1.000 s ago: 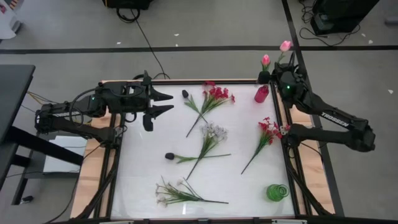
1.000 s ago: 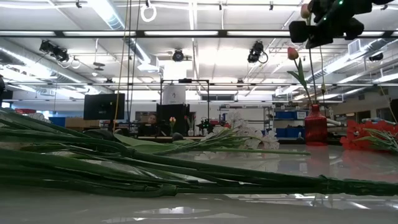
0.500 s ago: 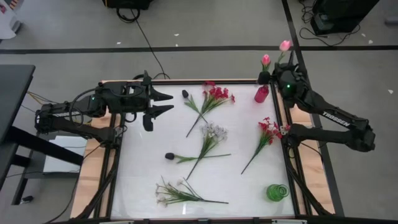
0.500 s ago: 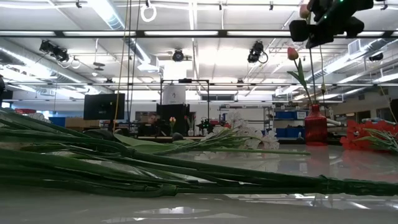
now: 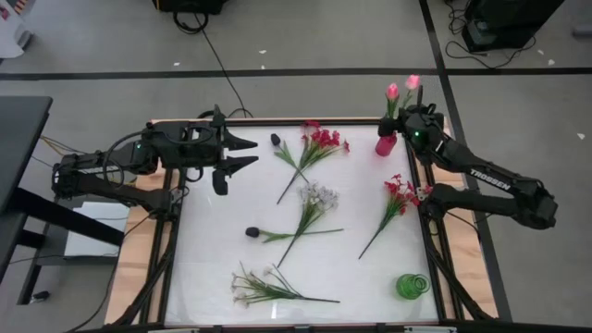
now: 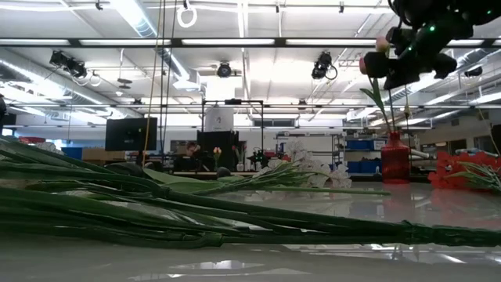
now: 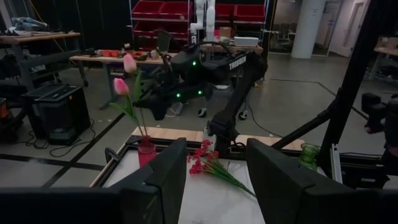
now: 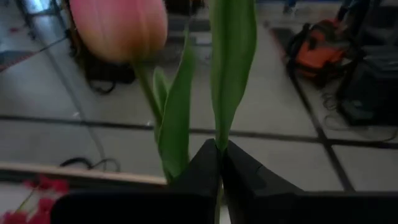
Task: Sort flowers into vase by color
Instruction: Put the pink flower into the red vase, then put the bottom white flowers into the red vase
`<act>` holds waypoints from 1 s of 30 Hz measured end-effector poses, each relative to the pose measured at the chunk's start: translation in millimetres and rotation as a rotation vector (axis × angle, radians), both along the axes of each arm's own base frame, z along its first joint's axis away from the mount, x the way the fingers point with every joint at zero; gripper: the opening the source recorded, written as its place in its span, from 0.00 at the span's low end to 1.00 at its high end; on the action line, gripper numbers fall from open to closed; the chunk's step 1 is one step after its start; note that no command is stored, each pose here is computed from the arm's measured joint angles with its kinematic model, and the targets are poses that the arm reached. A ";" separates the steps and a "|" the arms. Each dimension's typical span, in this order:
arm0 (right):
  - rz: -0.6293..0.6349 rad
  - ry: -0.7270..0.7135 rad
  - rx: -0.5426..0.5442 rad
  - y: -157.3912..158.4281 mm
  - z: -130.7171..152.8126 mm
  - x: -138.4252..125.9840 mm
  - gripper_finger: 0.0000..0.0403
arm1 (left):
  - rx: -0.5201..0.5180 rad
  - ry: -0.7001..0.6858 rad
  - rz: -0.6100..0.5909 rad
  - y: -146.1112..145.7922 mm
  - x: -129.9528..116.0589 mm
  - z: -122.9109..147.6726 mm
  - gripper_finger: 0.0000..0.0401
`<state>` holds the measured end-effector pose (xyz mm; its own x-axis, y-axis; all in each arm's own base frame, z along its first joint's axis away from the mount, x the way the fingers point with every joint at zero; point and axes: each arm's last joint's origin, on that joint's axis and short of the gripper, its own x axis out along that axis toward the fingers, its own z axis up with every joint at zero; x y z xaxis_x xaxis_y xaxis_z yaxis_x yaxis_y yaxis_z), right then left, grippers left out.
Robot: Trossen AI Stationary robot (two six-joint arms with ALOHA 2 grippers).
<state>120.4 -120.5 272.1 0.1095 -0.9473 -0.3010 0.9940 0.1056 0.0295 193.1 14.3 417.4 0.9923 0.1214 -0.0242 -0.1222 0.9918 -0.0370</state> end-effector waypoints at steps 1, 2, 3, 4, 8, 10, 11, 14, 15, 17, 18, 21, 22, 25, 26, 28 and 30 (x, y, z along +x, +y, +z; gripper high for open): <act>0.019 -0.004 0.015 -0.6 -2.2 -0.2 0.07 | 0.000 0.000 0.000 0.0 0.0 0.0 0.43; 0.040 -0.015 0.033 -1.0 -4.4 -0.3 0.09 | 0.000 0.000 0.000 0.0 0.0 0.0 0.43; 0.054 -0.031 0.047 -1.5 -5.9 -0.5 0.11 | 0.000 0.000 0.000 0.0 0.0 0.0 0.43; 0.062 -0.047 0.057 -2.1 -6.9 -0.8 0.14 | 0.000 0.000 0.000 0.0 0.0 0.0 0.43; 0.071 -0.047 0.097 -3.7 -11.7 -3.6 0.24 | 0.000 0.000 0.000 0.0 0.0 0.0 0.43; 0.072 -0.024 0.126 -2.8 -12.8 -5.7 0.30 | 0.000 0.000 0.000 0.0 0.0 0.0 0.43; 0.070 -0.007 0.143 -1.7 -12.2 -7.1 0.32 | 0.000 0.000 0.000 0.0 0.0 0.0 0.43; 0.067 -0.015 0.177 2.5 2.0 -11.2 0.38 | 0.000 0.000 0.000 0.0 0.0 0.0 0.43; 0.064 -0.029 0.191 4.4 8.0 -13.1 0.39 | 0.000 0.000 0.000 0.0 0.0 0.0 0.43; 0.069 -0.045 0.226 8.6 19.0 -16.8 0.40 | 0.000 0.000 0.000 0.0 0.0 0.0 0.43; 0.079 -0.051 0.243 10.5 24.0 -18.4 0.40 | 0.000 0.000 0.000 0.0 0.0 0.0 0.43; 0.136 -0.086 0.298 15.4 35.6 -20.6 0.40 | 0.000 0.000 0.000 0.0 0.0 0.0 0.43; 0.161 -0.098 0.327 16.9 36.5 -20.8 0.40 | 0.000 0.000 0.000 0.0 0.0 0.0 0.43; 0.275 -0.158 0.452 21.4 32.6 -18.6 0.40 | 0.000 0.000 0.000 0.0 0.0 0.0 0.43; 0.313 -0.186 0.497 22.8 30.2 -17.5 0.40 | 0.000 0.000 0.000 0.0 0.0 0.0 0.43; 0.383 -0.234 0.598 26.1 22.6 -14.7 0.40 | 0.000 0.000 0.000 0.0 0.0 0.0 0.43; 0.446 -0.267 0.678 29.6 14.9 -11.0 0.40 | 0.000 0.000 0.000 0.0 0.0 0.0 0.43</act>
<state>109.4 -91.0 287.0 0.5773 -0.4231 -0.6983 0.8144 0.3598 0.4552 193.1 14.4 417.4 0.9923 0.1215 -0.0246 -0.1224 0.9918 -0.0369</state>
